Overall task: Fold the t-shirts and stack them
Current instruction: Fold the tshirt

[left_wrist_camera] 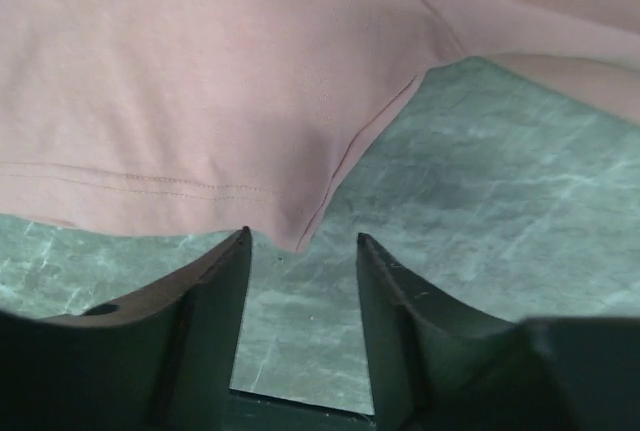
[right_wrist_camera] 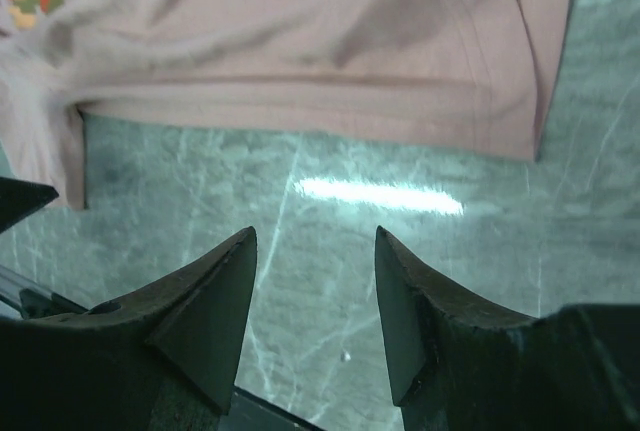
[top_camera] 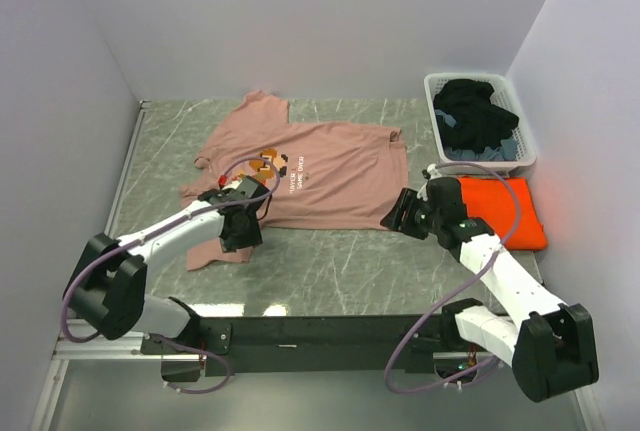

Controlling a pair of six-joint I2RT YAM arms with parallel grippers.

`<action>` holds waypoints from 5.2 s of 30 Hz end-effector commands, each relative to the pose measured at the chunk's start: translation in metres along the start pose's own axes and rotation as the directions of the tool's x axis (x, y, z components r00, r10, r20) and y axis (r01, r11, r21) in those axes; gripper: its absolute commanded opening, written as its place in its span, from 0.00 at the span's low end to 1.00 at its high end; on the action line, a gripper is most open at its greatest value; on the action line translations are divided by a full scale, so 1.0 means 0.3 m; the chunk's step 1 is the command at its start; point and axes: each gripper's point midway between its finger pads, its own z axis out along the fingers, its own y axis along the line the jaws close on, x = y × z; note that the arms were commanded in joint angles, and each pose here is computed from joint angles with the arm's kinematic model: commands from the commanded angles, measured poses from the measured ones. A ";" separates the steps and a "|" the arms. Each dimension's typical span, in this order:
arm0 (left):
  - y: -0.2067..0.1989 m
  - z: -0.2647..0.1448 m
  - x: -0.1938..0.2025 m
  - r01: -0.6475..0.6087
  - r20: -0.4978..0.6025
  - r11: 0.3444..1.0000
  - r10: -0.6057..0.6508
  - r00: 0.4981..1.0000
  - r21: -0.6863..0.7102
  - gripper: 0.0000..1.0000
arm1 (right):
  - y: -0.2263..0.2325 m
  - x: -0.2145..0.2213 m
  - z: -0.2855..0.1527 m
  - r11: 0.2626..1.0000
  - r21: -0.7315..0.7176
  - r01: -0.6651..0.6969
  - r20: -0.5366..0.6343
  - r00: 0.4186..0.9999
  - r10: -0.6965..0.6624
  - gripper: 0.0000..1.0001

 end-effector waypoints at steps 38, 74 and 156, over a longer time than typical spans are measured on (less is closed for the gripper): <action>-0.535 -0.132 0.195 0.005 -0.248 0.916 0.104 0.963 0.401 0.27 | 0.053 0.064 -0.030 0.983 -0.115 0.142 -0.055 0.987 -0.149 0.58; 0.327 0.145 -0.081 0.504 0.008 0.858 -0.506 0.863 -0.097 0.37 | 0.582 0.516 0.262 0.806 -0.432 0.404 -0.402 0.714 -0.573 0.55; 0.183 0.033 -0.381 0.274 0.145 0.958 -0.260 0.955 -0.086 0.66 | -0.106 -0.153 0.355 0.955 0.268 0.123 -0.187 0.980 -0.074 0.48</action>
